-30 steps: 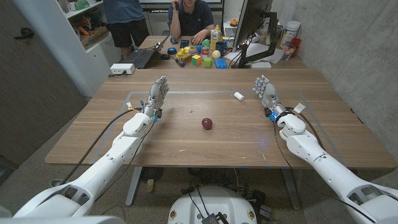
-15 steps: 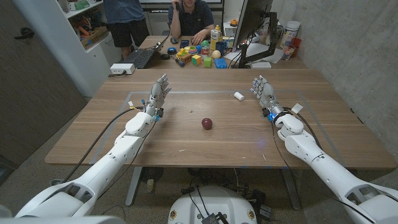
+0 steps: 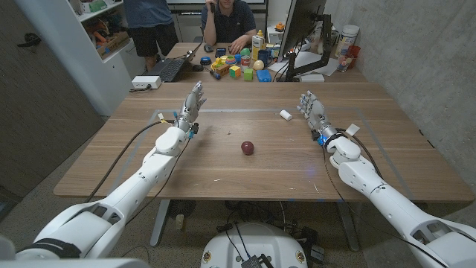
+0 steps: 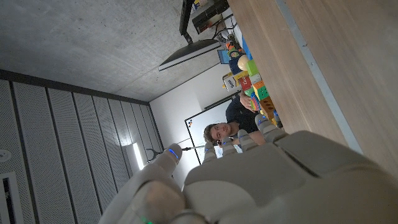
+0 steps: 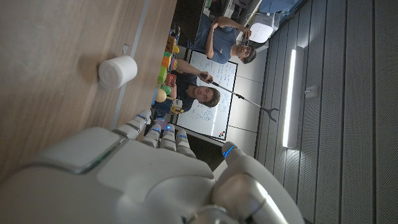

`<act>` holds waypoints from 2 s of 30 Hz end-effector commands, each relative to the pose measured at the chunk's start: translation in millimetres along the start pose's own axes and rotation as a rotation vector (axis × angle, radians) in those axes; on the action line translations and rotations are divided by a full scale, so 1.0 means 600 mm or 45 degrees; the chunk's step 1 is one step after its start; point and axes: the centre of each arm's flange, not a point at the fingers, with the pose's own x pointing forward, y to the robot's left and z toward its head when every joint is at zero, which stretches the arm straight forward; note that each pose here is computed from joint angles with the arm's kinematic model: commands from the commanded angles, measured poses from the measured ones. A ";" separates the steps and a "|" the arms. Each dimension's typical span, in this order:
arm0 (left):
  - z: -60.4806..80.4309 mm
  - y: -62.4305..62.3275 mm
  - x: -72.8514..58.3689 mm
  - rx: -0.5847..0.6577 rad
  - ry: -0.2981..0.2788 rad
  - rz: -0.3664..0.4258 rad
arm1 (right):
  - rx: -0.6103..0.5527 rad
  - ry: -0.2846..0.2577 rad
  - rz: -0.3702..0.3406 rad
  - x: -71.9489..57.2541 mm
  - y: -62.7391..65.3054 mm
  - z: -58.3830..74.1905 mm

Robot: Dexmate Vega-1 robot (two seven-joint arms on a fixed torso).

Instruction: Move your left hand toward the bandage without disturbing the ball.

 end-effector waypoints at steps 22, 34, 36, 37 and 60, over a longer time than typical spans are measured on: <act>0.167 -0.046 0.159 0.695 0.018 -0.222 | -0.018 0.010 0.052 0.007 0.022 -0.020; 0.211 -0.087 0.188 0.859 -0.021 -0.336 | -0.020 -0.033 0.001 0.009 -0.004 0.004; 0.223 -0.099 0.196 0.911 -0.021 -0.373 | -0.022 -0.031 0.003 0.009 -0.005 0.002; 0.229 -0.106 0.200 0.935 -0.023 -0.392 | -0.018 -0.028 -0.001 0.010 -0.005 0.002; 0.316 -0.227 0.294 1.321 -0.151 -0.719 | 0.007 -0.024 0.015 0.012 -0.005 -0.008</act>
